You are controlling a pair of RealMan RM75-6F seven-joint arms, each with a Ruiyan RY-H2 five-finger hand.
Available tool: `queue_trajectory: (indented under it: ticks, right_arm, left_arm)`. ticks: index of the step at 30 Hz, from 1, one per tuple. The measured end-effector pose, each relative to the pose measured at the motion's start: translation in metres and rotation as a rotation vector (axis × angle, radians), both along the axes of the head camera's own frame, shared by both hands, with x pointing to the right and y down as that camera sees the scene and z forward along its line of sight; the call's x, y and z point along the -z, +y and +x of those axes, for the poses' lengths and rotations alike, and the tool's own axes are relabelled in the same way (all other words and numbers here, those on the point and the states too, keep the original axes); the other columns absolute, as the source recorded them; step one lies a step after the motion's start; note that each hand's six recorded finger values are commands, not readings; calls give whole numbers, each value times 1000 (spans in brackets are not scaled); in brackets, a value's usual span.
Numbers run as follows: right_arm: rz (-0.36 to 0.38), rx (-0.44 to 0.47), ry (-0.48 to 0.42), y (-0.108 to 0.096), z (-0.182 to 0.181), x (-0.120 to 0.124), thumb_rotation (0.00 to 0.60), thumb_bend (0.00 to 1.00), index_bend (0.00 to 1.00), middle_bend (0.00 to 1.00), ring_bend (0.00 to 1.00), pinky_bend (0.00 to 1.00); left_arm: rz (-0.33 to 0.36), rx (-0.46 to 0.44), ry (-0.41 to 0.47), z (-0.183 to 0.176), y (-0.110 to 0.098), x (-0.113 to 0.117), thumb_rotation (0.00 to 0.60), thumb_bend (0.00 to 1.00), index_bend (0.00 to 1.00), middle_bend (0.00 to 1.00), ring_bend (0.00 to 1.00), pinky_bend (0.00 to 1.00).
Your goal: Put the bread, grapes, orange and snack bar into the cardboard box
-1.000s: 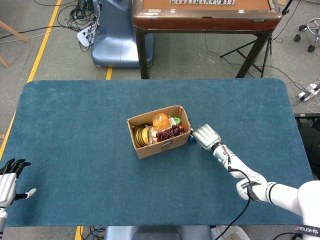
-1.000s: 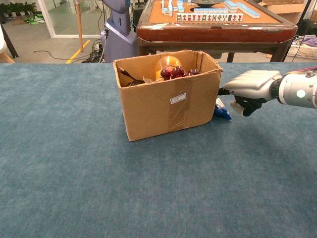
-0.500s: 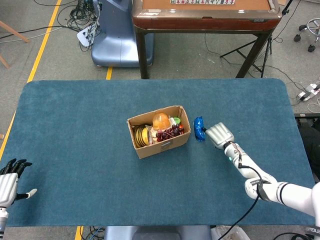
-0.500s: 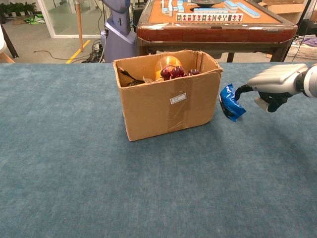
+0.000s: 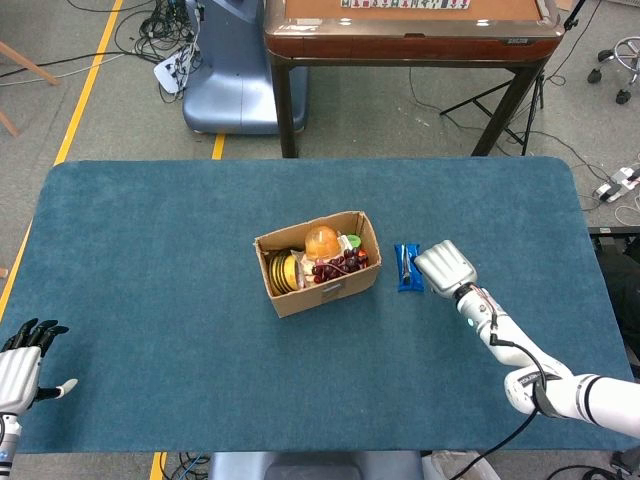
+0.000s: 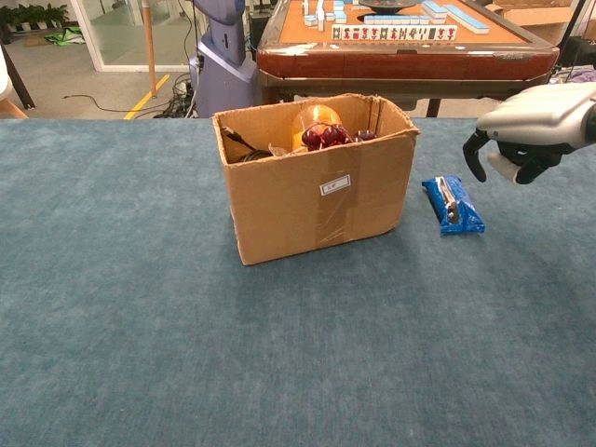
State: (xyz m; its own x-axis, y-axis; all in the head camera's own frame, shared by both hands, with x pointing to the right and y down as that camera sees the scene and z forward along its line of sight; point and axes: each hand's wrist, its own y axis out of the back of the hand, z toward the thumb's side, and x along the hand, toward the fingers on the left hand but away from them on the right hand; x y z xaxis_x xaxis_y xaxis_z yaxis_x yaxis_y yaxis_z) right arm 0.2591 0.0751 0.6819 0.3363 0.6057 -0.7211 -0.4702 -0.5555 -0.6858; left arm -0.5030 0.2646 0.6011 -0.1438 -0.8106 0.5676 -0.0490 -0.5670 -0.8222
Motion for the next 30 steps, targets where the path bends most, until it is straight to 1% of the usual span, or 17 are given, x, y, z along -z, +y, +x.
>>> queue_trajectory:
  ticks: [2,4,5,11,15,24,30]
  right_arm:
    - [26,24,-1,-2,-2,0,600,144,353,1000,1000,955]
    - [53,49,4,-5,-3,-1,600,17,321,1000,1000,955]
    - [71,70,10,-6,-4,-2,600,0,311,1000,1000,955]
    - [146,183,57,-7,-8,-10,600,0,283,1000,1000,955]
    - [174,245,86,-7,-8,-15,600,0,282,1000,1000,955]
    - [199,364,153,-7,-2,-32,600,0,282,1000,1000,955]
    - [199,393,166,-5,-3,-44,600,0,282,1000,1000,955]
  left_arm:
    - [0,2,-1,-1,0,0,600,0,244,167,76,181]
    - [0,4,-1,-1,0,0,600,0,244,167,76,181]
    - [0,3,-1,-1,0,0,600,0,244,167,76,182]
    - [3,7,-1,-2,0,1,600,0,244,167,76,181]
    - [1,5,-2,-1,1,1,600,0,245,167,76,182]
    - [-3,10,-9,-3,1,0,600,0,245,167,76,181]
    - [-2,7,-10,-2,1,0,600,0,244,167,76,182]
